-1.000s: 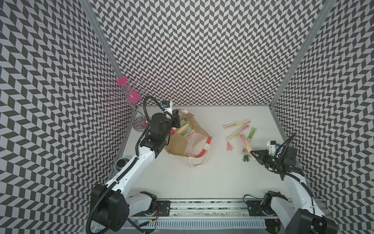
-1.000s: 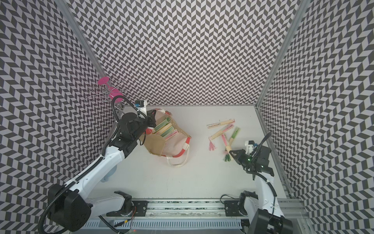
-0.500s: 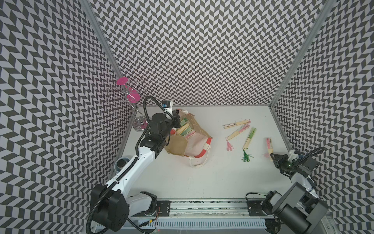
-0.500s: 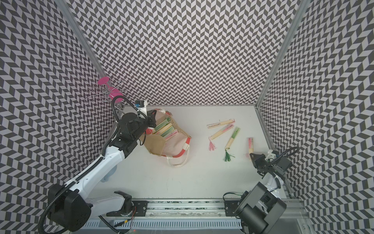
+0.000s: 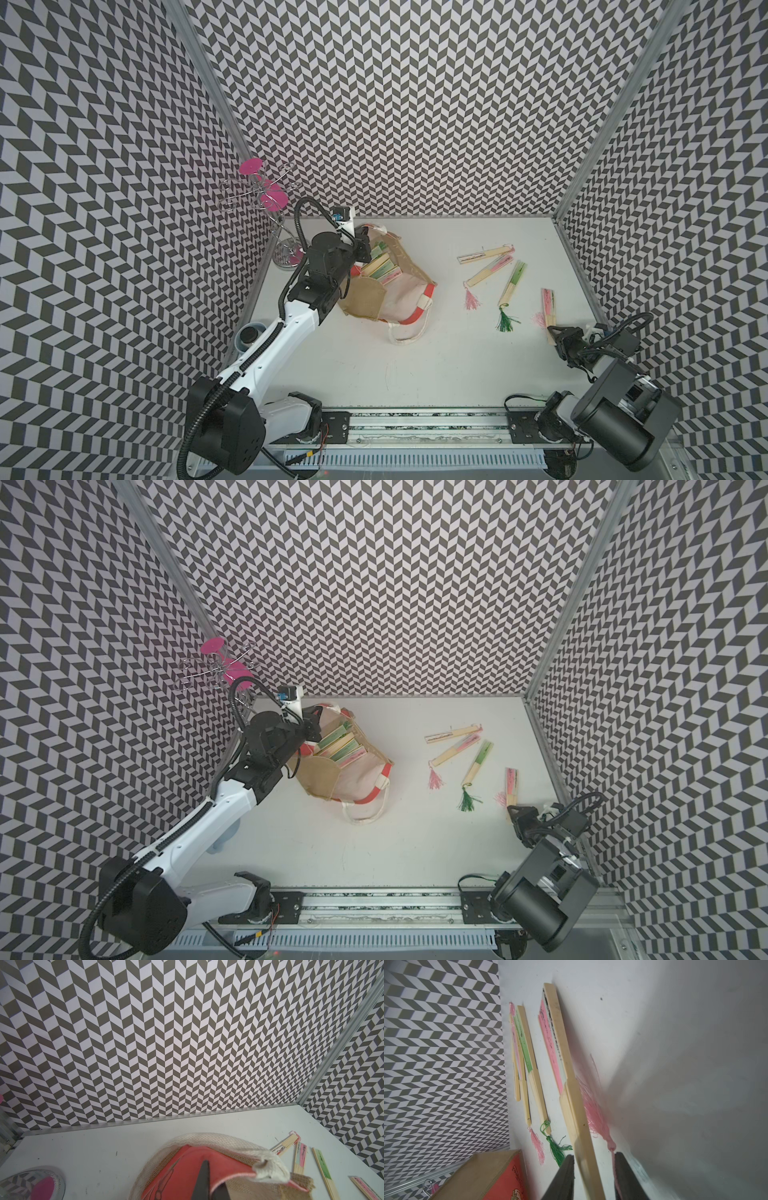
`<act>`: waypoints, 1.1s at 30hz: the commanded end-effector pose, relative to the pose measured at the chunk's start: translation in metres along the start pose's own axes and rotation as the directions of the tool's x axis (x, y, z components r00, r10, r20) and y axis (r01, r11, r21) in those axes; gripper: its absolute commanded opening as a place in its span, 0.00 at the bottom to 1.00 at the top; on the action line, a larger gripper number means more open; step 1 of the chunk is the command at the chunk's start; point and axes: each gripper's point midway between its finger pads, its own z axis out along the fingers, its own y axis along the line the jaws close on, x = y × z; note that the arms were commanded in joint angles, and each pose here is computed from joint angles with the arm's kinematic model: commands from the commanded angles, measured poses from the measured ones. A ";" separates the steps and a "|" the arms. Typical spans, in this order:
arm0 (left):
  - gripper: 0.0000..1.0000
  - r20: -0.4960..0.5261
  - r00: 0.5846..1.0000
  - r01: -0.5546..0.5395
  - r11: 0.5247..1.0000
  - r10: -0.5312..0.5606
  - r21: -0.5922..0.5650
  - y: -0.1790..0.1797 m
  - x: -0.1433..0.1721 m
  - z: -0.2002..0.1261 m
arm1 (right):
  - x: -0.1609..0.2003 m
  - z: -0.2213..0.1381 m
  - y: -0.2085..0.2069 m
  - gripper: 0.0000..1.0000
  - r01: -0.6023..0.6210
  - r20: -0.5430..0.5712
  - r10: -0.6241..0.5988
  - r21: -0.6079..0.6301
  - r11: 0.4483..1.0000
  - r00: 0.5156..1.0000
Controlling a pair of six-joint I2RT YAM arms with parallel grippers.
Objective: Take out the folding fans from the tote bags
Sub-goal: Place the folding fan at the center of the board.
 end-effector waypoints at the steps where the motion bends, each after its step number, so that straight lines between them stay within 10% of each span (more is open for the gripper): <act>1: 0.00 0.099 0.995 0.009 1.000 -0.011 0.016 -0.003 -0.028 -0.006 | -0.005 -0.001 -0.006 0.40 0.009 0.020 -0.010 0.039 0.999 1.000; 12: 0.00 0.099 0.995 0.002 1.000 -0.003 0.012 -0.002 -0.028 -0.006 | -0.035 -0.039 0.029 0.68 0.100 0.131 -0.114 0.112 0.989 0.985; 13: 0.00 0.100 0.995 0.003 1.000 -0.004 0.013 -0.002 -0.029 -0.005 | -0.037 -0.043 0.036 0.73 0.112 0.143 -0.125 0.099 0.989 0.982; 14: 0.00 0.098 0.995 0.003 1.000 -0.005 0.014 -0.003 -0.028 -0.005 | -0.039 -0.047 0.044 1.00 0.124 0.151 -0.136 0.089 0.988 0.979; 22: 0.00 0.101 0.995 0.014 1.000 -0.017 0.024 -0.004 -0.026 -0.007 | -0.048 -0.078 0.128 0.99 0.326 0.219 -0.320 0.008 0.945 0.922; 33: 0.00 0.087 0.996 0.028 0.999 -0.032 0.040 -0.005 -0.020 -0.001 | 0.026 -0.050 0.221 1.00 0.563 0.109 -0.553 -0.183 0.806 0.826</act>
